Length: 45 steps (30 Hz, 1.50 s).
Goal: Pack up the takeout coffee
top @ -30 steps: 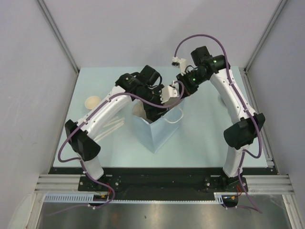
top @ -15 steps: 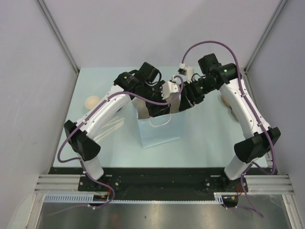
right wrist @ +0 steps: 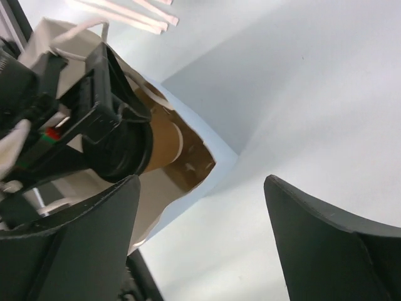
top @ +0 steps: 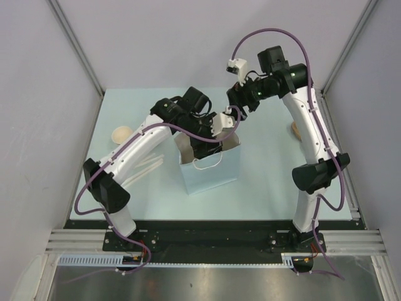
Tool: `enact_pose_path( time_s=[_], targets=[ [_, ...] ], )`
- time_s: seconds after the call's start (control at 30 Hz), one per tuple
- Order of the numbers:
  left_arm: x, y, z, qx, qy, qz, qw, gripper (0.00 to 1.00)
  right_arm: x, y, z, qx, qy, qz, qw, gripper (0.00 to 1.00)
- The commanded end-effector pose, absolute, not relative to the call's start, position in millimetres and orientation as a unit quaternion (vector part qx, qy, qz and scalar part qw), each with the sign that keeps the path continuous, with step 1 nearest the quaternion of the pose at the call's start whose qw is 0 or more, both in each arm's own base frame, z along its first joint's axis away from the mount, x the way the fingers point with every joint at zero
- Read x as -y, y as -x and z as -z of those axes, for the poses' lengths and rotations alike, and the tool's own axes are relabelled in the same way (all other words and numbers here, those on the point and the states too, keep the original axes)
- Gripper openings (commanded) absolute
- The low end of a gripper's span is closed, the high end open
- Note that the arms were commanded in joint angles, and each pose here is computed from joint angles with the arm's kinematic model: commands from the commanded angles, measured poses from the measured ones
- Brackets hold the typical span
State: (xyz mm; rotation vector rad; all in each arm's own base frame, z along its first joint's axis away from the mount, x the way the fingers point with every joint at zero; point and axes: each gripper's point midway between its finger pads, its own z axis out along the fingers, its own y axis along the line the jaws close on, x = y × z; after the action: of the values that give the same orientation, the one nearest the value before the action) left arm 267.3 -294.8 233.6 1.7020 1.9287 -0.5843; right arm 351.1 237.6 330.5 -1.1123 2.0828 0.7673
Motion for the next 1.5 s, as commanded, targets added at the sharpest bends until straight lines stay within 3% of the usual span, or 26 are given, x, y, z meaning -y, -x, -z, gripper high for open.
enact_pose_path(
  time_s=[0.0,0.17,0.4,0.5,0.53,0.6,0.63,0.7,1.03,1.47],
  targets=[
    [293,-253,-255,-0.679,-0.639,0.233,0.275,0.29,-252,-344,-323,-0.746,0.505,-0.293,0.321,0.86],
    [292,-251,-253,-0.68,-0.637,0.235,0.277,0.29,-273,-335,-315,-0.72,0.534,-0.321,0.306,0.84],
    [292,-252,-254,-0.679,-0.637,0.232,0.283,0.29,-289,-335,-284,-0.725,0.533,-0.337,0.277,0.72],
    [289,-250,-254,-0.681,-0.635,0.229,0.284,0.29,-292,-337,-277,-0.732,0.53,-0.335,0.268,0.58],
    [287,-251,-253,-0.684,-0.634,0.223,0.285,0.29,-292,-336,-277,-0.732,0.529,-0.336,0.266,0.45],
    [284,-253,-253,-0.688,-0.628,0.214,0.293,0.29,-291,-333,-280,-0.734,0.526,-0.339,0.264,0.31],
    [282,-254,-253,-0.692,-0.624,0.209,0.297,0.29,-291,-334,-282,-0.734,0.524,-0.338,0.269,0.14],
    [280,-255,-254,-0.695,-0.618,0.203,0.306,0.29,-289,-337,-292,-0.744,0.508,-0.33,0.283,0.0],
    [265,-256,-228,-0.69,-0.624,0.162,0.331,0.29,-284,-340,-339,-0.723,0.492,-0.288,0.391,0.0],
    [260,-241,-180,-0.688,-0.592,0.129,0.398,0.28,-288,-289,-319,-0.669,0.504,-0.257,0.483,0.0]
  ],
)
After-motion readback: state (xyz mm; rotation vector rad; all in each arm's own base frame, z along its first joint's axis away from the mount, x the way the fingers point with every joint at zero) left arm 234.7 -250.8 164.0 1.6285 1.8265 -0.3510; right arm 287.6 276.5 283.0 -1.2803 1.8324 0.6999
